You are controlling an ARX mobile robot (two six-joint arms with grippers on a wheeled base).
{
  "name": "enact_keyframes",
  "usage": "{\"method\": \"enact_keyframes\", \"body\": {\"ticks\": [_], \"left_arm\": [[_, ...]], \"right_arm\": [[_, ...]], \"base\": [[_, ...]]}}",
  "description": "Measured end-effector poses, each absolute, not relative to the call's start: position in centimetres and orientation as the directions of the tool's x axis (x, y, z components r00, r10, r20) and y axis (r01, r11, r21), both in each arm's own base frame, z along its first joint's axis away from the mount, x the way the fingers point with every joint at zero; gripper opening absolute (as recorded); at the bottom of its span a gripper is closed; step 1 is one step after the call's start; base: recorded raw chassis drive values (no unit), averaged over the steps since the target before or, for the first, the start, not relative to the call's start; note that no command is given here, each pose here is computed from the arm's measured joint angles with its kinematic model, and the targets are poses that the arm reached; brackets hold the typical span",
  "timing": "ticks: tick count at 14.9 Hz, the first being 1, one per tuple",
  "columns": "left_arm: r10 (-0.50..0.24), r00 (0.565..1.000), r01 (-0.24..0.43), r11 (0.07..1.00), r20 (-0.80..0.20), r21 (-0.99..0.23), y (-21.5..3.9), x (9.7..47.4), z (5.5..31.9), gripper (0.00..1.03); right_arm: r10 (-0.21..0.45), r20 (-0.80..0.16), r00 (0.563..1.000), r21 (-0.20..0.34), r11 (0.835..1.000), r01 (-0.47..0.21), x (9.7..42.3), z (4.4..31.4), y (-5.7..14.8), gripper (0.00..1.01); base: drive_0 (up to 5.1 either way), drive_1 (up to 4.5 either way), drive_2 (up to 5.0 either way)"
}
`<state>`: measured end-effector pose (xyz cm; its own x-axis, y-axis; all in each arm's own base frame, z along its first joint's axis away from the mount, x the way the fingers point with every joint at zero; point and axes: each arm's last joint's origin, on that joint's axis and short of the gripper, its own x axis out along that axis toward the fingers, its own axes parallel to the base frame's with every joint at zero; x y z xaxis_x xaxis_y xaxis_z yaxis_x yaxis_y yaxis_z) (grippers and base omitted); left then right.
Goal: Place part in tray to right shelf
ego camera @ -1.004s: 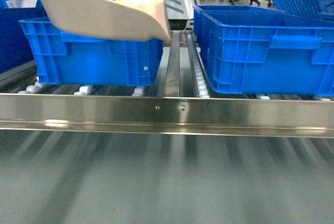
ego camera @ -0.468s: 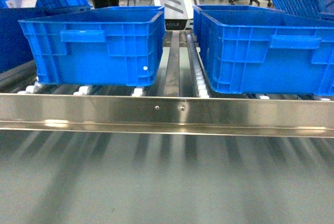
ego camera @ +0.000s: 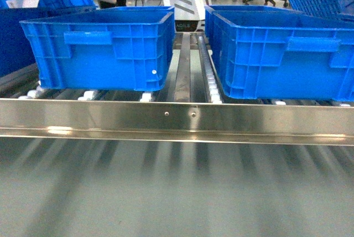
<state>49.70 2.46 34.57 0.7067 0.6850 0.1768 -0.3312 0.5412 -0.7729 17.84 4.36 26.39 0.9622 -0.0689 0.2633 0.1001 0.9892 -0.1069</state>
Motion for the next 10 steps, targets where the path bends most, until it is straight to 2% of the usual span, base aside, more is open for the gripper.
{"method": "enact_keyframes", "body": {"ticks": [2, 3, 5, 7, 8, 9, 10], "left_arm": [[0.677, 0.715, -0.325, 0.542, 0.173, -0.775, 2.4, 49.4, 34.5, 0.12], [0.659, 0.733, -0.307, 0.541, 0.167, -0.783, 2.2, 48.8, 34.4, 0.12], [0.569, 0.799, -0.199, 0.557, 0.196, -0.806, 1.2, 44.9, 34.7, 0.12], [0.496, 0.841, -0.135, 0.577, 0.214, -0.806, -1.0, 36.8, 35.8, 0.12], [0.385, 0.897, -0.102, 0.659, 0.218, -0.745, -2.3, 32.1, 35.6, 0.12], [0.244, 0.936, -0.018, 0.754, 0.255, -0.656, -2.7, 27.4, 34.2, 0.12], [0.198, 0.950, -0.020, 0.809, 0.241, -0.587, -2.4, 24.5, 32.4, 0.12]], "right_arm": [[-0.069, 0.263, 0.962, -0.107, 0.989, 0.100, 17.8, 26.4, 4.4, 0.98], [-0.069, 0.263, 0.962, -0.107, 0.989, 0.100, 17.8, 26.4, 4.4, 0.98], [-0.069, 0.263, 0.962, -0.107, 0.989, 0.100, 17.8, 26.4, 4.4, 0.98], [-0.069, 0.263, 0.962, -0.107, 0.989, 0.100, 17.8, 26.4, 4.4, 0.98], [-0.069, 0.264, 0.962, -0.107, 0.989, 0.100, 17.8, 26.4, 4.4, 0.98], [-0.069, 0.263, 0.962, -0.107, 0.989, 0.100, 17.8, 26.4, 4.4, 0.98], [-0.027, 0.144, 0.989, -0.124, 0.991, 0.045, 17.8, 26.4, 4.2, 0.90]], "base": [[0.0, 0.00, 0.0], [0.0, 0.00, 0.0], [0.0, 0.00, 0.0], [0.0, 0.00, 0.0], [0.0, 0.00, 0.0], [0.0, 0.00, 0.0], [0.0, 0.00, 0.0]]}}
